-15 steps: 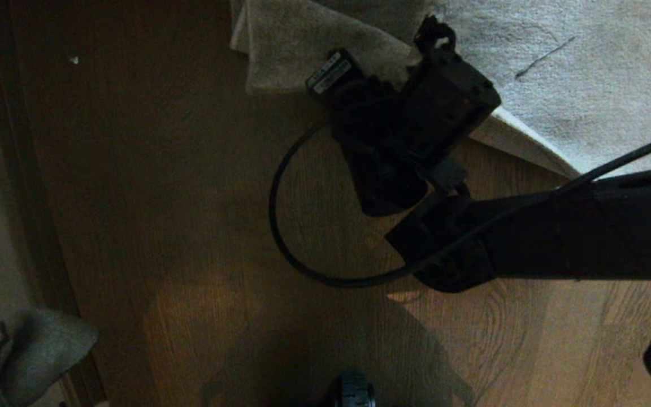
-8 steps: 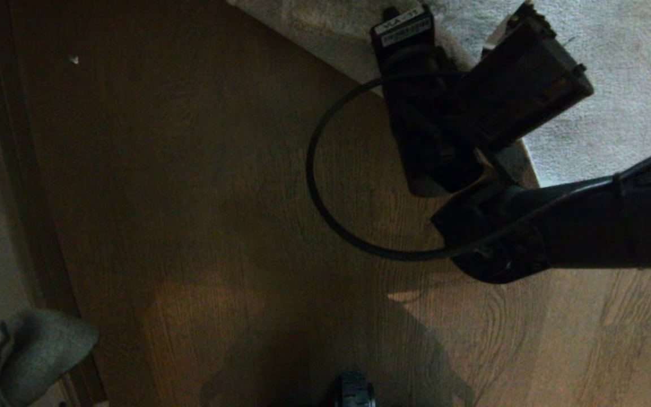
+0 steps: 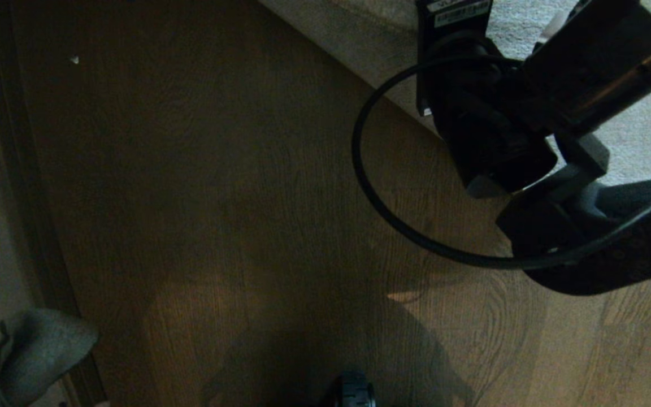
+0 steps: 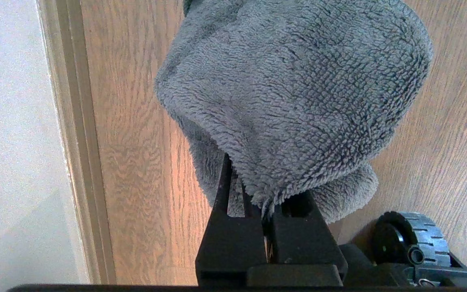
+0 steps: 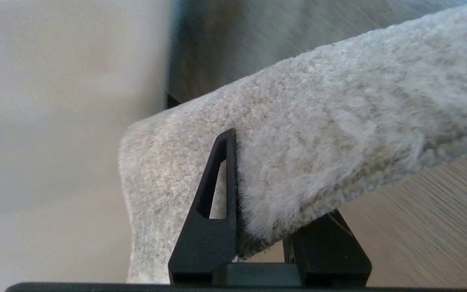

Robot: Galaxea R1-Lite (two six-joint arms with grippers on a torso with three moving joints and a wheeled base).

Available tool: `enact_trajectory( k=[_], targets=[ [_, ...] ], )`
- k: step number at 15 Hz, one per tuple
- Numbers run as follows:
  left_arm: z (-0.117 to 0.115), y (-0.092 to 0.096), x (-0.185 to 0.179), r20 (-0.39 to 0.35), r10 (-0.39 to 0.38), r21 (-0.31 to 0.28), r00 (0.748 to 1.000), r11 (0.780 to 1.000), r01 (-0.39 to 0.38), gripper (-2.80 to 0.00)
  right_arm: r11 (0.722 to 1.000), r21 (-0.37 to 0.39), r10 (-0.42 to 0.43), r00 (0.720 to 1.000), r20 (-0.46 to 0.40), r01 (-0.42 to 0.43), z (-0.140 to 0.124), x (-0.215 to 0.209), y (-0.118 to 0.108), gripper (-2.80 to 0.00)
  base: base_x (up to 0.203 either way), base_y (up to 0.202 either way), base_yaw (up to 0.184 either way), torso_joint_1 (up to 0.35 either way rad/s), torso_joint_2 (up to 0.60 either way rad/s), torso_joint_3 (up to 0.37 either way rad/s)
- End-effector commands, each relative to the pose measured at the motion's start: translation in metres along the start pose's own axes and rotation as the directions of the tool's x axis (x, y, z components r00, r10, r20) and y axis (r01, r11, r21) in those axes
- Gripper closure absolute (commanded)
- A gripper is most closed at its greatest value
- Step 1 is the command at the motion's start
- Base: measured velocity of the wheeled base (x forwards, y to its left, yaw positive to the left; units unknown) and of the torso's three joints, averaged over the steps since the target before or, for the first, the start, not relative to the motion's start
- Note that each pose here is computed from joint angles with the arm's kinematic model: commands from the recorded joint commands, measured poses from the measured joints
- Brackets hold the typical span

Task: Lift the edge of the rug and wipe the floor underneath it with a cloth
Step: Lift up the carpet

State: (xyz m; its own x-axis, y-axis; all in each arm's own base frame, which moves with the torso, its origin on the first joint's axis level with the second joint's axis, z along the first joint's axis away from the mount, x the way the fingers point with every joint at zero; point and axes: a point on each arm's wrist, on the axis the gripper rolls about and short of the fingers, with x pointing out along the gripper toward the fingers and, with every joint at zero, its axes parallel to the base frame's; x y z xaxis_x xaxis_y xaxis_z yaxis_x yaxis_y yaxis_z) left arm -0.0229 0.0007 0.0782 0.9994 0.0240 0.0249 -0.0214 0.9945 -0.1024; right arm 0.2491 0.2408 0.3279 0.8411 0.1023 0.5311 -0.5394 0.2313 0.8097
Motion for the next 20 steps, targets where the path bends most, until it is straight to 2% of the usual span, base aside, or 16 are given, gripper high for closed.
enact_trajectory(
  k=[1, 4, 5, 9, 11, 16, 18, 20],
  targets=[
    [0.0, 0.0, 0.0, 0.001, 0.0, -0.001, 1.0, 1.0, 0.0, 0.0, 1.0, -0.001, -0.013, 1.0, -0.008, 0.013, 0.012, -0.008, 0.006, 0.0, 0.0, 0.0, 0.0, 0.0, 0.0, 0.0],
    [0.0, 0.0, 0.0, 0.0, 0.001, -0.001, 1.0, 1.0, -0.001, 0.0, 0.999, -0.003, -0.041, 0.992, -0.116, 0.041, 0.015, -0.014, 0.006, 0.0, 0.0, 0.0, 0.0, 0.0, 0.0, 0.0],
    [0.0, 0.0, 0.0, 0.001, 0.002, -0.001, 1.0, 1.0, -0.002, 0.0, 1.0, 0.002, -0.023, 0.988, -0.155, 0.023, 0.015, -0.013, 0.007, 0.0, 0.0, 0.0, 0.0, 0.0, 0.0, 0.0],
    [0.0, 0.0, 0.0, 0.001, 0.0, -0.001, 1.0, 1.0, 0.0, 0.0, 0.998, 0.004, 0.068, 0.984, -0.166, -0.068, 0.007, 0.004, 0.019, 0.0, 0.0, 0.0, 0.0, 0.0, 0.0, 0.0],
    [0.0, 0.0, 0.0, 0.001, 0.001, -0.001, 1.0, 1.0, -0.001, 0.0, 0.986, -0.031, 0.151, 0.956, -0.25, -0.164, -0.001, 0.01, 0.019, 0.0, 0.0, 0.0, 0.0, 0.0, 0.0, 0.0],
    [0.0, 0.0, 0.0, 0.001, 0.002, -0.001, 1.0, 1.0, -0.002, 0.0, 0.93, -0.053, 0.319, 0.87, -0.375, -0.364, -0.008, 0.023, 0.032, 0.0, 0.0, 0.0, 0.0, 0.0, 0.0, 0.0],
    [0.0, 0.0, 0.0, 0.001, 0.001, -0.001, 1.0, 1.0, -0.001, 0.0, 0.915, -0.052, 0.352, 0.853, -0.385, -0.401, -0.006, 0.027, 0.04, 0.0, 0.0, 0.0, 0.0, 0.0, 0.0, 0.0],
    [0.0, 0.0, 0.0, 0.0, 0.001, -0.001, 1.0, 1.0, -0.001, 0.0, 0.908, -0.048, 0.371, 0.851, -0.37, -0.417, -0.002, 0.031, 0.05, 0.0, 0.0, 0.0, 0.0, 0.0, 0.0, 0.0]
  ],
)
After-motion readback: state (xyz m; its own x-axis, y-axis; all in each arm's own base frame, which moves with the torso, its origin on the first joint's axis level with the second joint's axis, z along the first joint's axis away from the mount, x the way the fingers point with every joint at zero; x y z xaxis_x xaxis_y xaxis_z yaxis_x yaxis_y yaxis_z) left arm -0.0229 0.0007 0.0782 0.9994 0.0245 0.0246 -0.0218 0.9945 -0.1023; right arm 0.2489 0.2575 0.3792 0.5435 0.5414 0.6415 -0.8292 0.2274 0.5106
